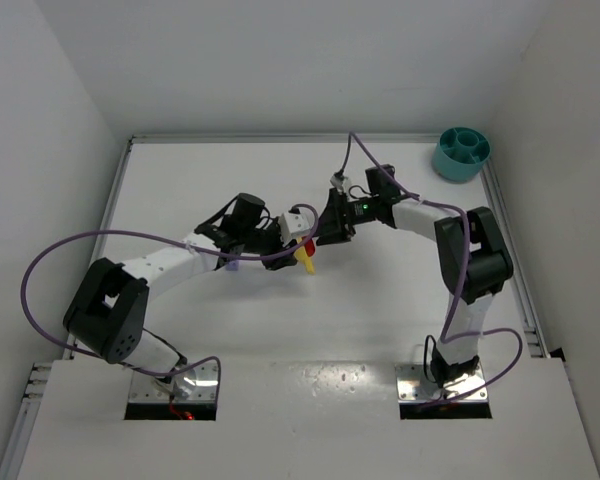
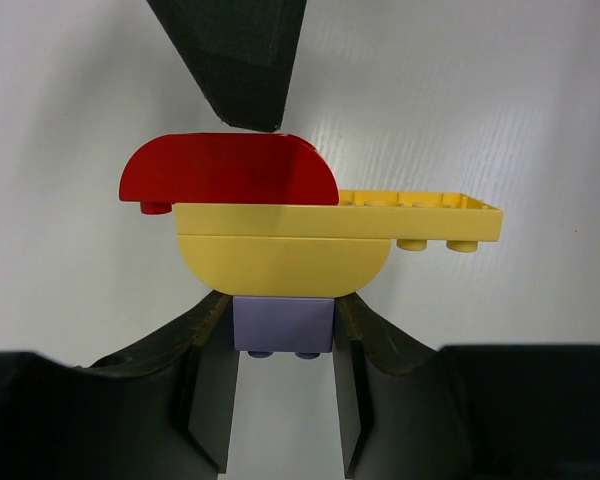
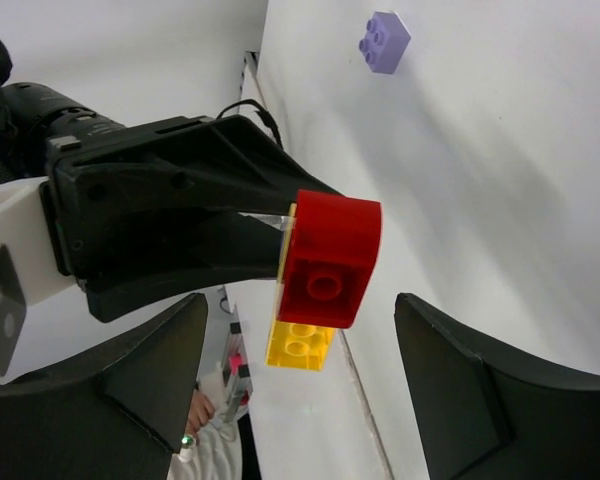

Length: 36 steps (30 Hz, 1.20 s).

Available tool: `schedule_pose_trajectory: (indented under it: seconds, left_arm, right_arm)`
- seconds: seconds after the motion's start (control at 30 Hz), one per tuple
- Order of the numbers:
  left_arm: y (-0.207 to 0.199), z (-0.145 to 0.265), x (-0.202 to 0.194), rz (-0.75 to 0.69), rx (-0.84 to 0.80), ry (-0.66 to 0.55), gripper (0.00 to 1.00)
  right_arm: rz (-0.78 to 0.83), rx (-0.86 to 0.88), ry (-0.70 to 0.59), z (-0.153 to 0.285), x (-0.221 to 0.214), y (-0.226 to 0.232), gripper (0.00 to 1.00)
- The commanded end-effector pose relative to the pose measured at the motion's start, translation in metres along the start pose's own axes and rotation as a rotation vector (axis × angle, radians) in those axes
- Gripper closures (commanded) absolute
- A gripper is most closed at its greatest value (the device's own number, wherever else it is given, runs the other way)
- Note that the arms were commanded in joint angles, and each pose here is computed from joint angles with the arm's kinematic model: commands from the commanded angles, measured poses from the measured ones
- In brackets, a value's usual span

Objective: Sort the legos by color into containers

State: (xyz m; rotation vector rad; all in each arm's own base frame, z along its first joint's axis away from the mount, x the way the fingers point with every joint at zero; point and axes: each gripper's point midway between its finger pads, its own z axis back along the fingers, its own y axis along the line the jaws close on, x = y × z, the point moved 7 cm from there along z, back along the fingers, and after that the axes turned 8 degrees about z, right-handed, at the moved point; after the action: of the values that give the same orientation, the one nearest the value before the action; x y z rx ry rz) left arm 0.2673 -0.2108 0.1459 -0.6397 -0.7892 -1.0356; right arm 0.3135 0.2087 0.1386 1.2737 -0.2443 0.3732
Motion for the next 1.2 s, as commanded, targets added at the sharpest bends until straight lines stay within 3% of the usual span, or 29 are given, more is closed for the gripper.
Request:
schedule_pose_trajectory:
  seconds: [0.0, 0.17, 0.43, 0.6, 0.9, 1.17]
  left_arm:
    - [-0.004, 0.006, 0.024, -0.048, -0.015, -0.086, 0.71]
    - [-0.003, 0.007, 0.027, -0.044, -0.013, -0.093, 0.71]
    - [-0.005, 0.003, 0.027, -0.038, -0.022, -0.092, 0.71]
    - [-0.006, 0.002, 0.029, -0.038, -0.008, -0.093, 0.71]
    - [-0.003, 0.003, 0.011, -0.029, 0.021, -0.056, 0.71]
    - [0.002, 0.021, -0.02, -0.026, 0.067, 0.009, 0.73]
  right_arm:
    - [0.049, 0.003, -0.005, -0.002, 0.008, -0.001, 0.25]
    - [0.033, 0.013, 0.01, -0.007, 0.007, -0.003, 0.28]
    - [0.016, 0.069, 0.037, -0.015, 0.007, 0.002, 0.48]
    - [-0.01, 0.093, 0.058, -0.019, 0.005, 0.001, 0.51]
    - [0.009, 0.093, 0.028, -0.012, 0.008, 0.001, 0.85]
    - [0.029, 0.076, -0.033, 0.01, 0.019, 0.005, 0.91]
